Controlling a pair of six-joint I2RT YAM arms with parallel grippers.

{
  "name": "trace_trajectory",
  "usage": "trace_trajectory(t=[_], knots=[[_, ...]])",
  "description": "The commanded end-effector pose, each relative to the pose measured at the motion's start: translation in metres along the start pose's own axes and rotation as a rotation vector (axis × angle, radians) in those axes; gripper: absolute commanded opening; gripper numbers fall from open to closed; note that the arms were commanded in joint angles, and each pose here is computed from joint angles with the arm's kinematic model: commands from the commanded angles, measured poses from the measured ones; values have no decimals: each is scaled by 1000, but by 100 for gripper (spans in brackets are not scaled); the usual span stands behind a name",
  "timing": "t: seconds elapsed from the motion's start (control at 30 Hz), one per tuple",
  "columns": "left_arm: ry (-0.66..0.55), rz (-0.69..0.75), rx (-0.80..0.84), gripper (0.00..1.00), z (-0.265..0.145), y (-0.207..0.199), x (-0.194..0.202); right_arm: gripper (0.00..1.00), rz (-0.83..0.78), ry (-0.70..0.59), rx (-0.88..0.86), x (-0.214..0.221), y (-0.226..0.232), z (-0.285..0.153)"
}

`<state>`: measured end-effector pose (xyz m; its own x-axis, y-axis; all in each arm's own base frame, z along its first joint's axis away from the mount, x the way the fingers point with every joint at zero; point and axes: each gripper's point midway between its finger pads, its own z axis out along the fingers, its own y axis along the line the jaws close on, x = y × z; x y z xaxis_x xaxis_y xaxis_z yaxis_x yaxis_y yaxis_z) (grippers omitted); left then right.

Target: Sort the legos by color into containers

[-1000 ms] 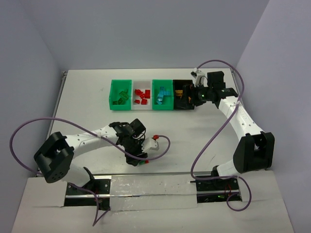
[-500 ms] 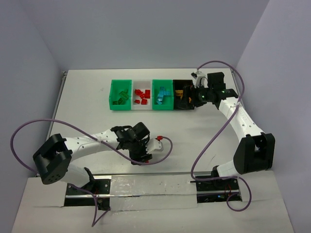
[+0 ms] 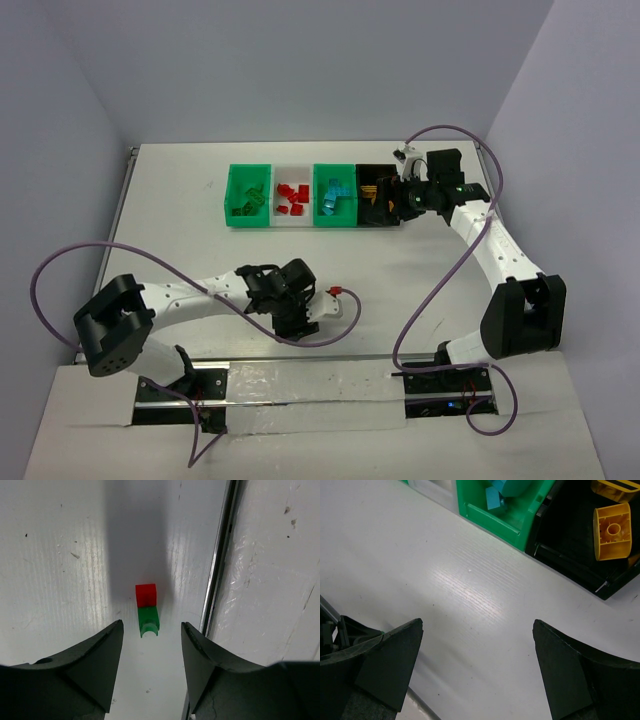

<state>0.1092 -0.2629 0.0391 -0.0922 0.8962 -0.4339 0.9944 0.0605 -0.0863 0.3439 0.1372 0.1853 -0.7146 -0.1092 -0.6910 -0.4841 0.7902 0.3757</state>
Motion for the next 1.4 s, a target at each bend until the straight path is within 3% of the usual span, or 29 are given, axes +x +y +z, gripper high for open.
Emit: trace_trajectory(t=[0.0,0.7,1.13,1.37], knots=[[-41,5,-25,58,4,4,-14,97,-31,-39,9,-8,1,-9],[9,-7,-19,52,16,7,-6,97,-29,-30,9,-7,0,-7],[14,-6,-30,30,18,9,-5,97,-17,-19,8,-5,-3,-3],[-46,1,-145,15,2,26,-18,97,17,-28,24,-3,-5,-2]])
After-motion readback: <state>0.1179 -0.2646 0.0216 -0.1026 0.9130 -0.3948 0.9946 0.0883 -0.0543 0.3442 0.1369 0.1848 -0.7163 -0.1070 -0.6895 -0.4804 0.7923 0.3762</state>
